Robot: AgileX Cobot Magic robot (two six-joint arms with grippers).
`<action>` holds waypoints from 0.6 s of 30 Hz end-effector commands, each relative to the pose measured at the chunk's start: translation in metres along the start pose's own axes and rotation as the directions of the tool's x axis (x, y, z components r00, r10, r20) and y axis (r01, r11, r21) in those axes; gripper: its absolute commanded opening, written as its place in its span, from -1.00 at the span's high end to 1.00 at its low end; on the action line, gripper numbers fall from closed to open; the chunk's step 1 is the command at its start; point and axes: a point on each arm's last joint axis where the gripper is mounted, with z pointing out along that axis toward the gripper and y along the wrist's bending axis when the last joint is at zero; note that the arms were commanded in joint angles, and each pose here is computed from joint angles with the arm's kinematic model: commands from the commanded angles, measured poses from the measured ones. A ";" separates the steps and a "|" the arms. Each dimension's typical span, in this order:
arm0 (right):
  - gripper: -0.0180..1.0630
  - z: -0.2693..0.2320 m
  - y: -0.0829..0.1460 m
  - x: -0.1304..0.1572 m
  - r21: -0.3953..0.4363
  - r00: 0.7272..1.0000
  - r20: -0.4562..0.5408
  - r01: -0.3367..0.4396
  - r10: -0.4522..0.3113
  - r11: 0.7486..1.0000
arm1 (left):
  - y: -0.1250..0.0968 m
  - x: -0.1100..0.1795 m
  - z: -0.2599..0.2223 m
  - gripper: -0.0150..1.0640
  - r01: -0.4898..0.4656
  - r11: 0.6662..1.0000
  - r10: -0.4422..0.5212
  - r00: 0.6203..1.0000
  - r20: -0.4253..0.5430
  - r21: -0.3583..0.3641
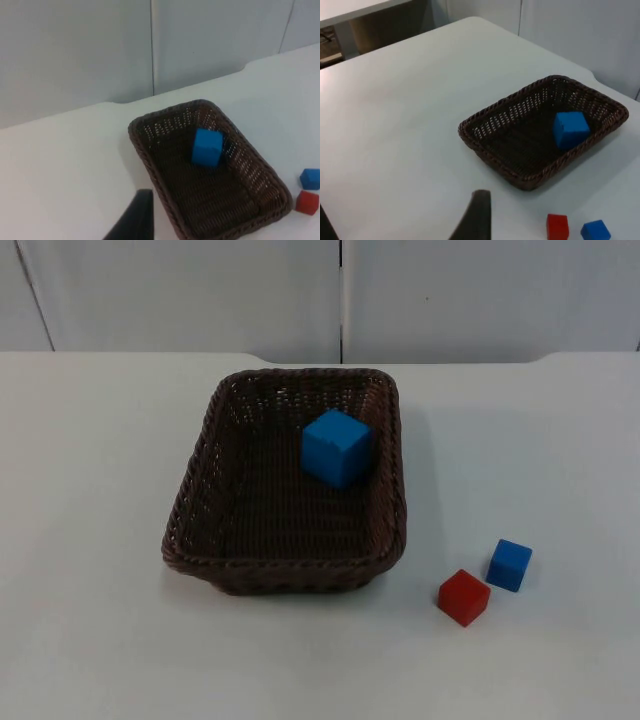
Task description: Pick up the basket with the left hand and place the largest block into the basket with the right hand.
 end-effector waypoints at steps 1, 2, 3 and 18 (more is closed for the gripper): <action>-0.52 -0.005 0.000 0.007 0.005 1.000 0.005 -0.006 0.006 1.000 | -0.003 0.007 -0.010 -0.95 -0.003 1.000 0.003 1.000 -0.014 -0.006; -0.52 -0.008 0.000 0.010 0.004 1.000 0.008 -0.012 0.012 1.000 | -0.003 0.009 -0.015 -0.95 0.004 1.000 -0.005 1.000 -0.012 -0.019; -0.52 -0.012 0.001 0.012 0.004 1.000 0.012 -0.012 0.012 1.000 | -0.003 0.012 -0.020 -0.95 0.010 0.999 -0.010 1.000 -0.016 -0.038; -0.52 -0.051 0.003 0.033 0.004 0.998 0.057 -0.014 0.013 1.000 | -0.008 0.081 -0.042 -0.95 0.053 0.992 -0.055 0.998 -0.008 -0.114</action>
